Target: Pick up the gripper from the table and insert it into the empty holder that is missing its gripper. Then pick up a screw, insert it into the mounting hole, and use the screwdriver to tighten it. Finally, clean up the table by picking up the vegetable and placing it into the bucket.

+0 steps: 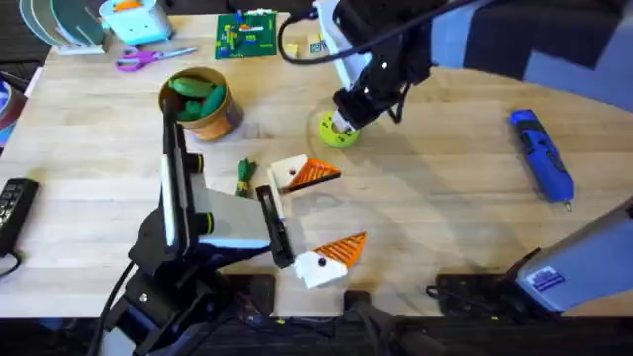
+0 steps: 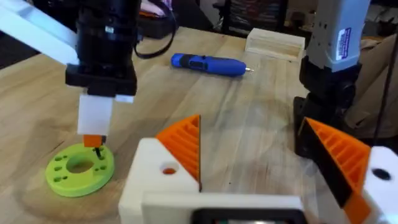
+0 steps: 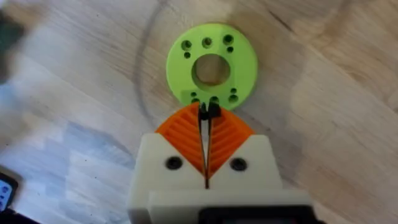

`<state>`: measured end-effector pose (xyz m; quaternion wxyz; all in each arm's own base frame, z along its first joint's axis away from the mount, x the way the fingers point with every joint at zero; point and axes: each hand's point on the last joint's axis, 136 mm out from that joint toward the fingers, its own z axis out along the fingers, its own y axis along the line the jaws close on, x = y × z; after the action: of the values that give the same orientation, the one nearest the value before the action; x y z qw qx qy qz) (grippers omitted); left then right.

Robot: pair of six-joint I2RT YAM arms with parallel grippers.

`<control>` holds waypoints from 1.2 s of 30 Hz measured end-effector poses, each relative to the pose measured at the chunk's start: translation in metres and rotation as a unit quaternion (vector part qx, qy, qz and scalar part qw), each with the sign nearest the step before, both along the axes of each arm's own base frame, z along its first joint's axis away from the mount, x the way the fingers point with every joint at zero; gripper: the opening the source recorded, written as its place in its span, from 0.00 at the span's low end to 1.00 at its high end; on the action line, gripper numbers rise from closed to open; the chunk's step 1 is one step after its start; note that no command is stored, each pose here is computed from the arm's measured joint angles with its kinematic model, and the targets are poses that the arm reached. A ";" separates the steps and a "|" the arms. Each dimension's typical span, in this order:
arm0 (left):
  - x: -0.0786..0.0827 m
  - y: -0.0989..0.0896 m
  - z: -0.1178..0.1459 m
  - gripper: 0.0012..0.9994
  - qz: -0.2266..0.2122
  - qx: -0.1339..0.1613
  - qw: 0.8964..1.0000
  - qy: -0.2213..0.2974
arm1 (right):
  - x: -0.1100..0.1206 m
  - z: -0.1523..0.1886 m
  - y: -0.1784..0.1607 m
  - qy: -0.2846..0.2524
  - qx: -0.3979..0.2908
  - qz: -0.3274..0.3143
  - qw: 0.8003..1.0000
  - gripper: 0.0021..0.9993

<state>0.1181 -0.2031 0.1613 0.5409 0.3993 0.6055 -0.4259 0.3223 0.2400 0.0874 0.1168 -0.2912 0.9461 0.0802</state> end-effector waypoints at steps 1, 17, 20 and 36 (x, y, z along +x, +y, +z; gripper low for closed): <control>0.000 0.000 0.000 0.99 0.000 0.000 1.000 0.000 | 0.002 0.006 -0.002 0.000 -0.001 -0.002 1.000 0.01; 0.000 0.000 0.000 0.99 0.000 0.000 1.000 0.000 | -0.066 0.164 0.040 -0.081 0.046 0.138 0.986 0.01; 0.000 0.000 0.000 0.99 0.000 0.000 1.000 0.000 | -0.094 0.176 0.045 -0.080 0.052 0.171 0.981 0.01; 0.000 0.000 0.000 0.99 0.000 0.000 1.000 0.000 | -0.136 0.146 0.088 -0.055 0.020 0.242 0.968 0.01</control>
<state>0.1181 -0.2031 0.1613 0.5408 0.3992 0.6056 -0.4260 0.1864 0.3281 0.2338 0.1518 -0.5132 0.8377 0.1092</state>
